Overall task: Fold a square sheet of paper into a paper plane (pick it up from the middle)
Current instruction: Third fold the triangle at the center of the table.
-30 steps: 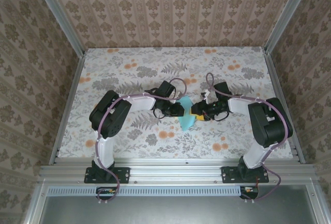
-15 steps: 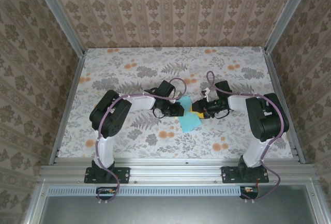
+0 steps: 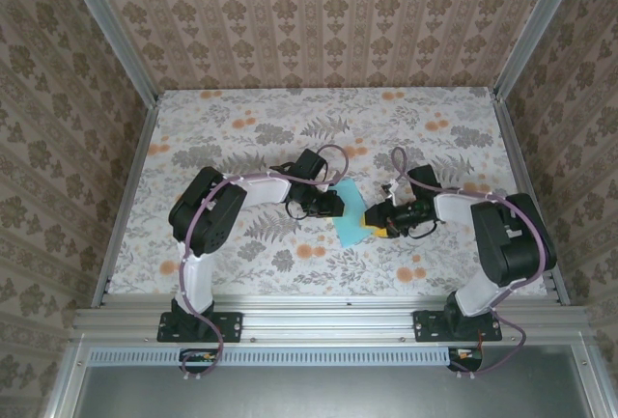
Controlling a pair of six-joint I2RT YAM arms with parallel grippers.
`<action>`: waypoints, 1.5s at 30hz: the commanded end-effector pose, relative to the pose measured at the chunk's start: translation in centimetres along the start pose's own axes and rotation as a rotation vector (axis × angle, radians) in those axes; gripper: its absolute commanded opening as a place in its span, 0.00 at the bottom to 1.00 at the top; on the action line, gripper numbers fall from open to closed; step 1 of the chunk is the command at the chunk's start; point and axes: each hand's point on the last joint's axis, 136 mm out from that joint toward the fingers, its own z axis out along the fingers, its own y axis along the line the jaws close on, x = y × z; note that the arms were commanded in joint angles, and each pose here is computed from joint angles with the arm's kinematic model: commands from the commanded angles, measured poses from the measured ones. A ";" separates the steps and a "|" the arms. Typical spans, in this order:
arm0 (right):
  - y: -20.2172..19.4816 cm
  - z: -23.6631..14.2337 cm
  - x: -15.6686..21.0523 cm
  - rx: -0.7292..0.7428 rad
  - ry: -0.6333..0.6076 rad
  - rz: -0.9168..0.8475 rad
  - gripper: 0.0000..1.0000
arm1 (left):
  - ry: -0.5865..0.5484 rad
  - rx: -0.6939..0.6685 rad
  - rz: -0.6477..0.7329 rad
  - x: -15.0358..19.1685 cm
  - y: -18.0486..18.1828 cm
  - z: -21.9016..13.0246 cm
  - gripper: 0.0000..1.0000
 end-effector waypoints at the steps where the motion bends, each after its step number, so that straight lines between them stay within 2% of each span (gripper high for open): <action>1: -0.3 -0.5 0.5 0.033 -0.010 0.012 0.36 | 0.107 -0.106 -0.055 3.0 3.9 1.8 0.20; 4: -0.5 -0.8 0.6 0.054 -0.014 0.018 0.30 | 0.107 -0.106 -0.053 3.0 3.8 1.8 0.20; 13: -1.4 -1.9 0.7 0.109 -0.034 0.032 0.22 | 0.115 -0.102 -0.051 3.1 3.7 1.8 0.20; 19: -1.0 -1.6 0.4 0.075 -0.028 0.038 0.15 | 0.121 -0.096 -0.054 3.1 3.7 2.0 0.20; 27: -0.1 -1.2 -0.3 0.055 -0.029 0.026 0.01 | 0.120 -0.092 -0.050 3.0 3.6 2.0 0.20; 37: 1.3 0.9 -2.1 0.023 -0.028 0.008 0.00 | 0.122 -0.089 -0.048 3.1 3.5 1.9 0.19; 45: 1.1 3.0 -3.2 0.061 0.002 0.001 0.00 | 0.116 -0.078 -0.040 2.9 3.1 1.7 0.20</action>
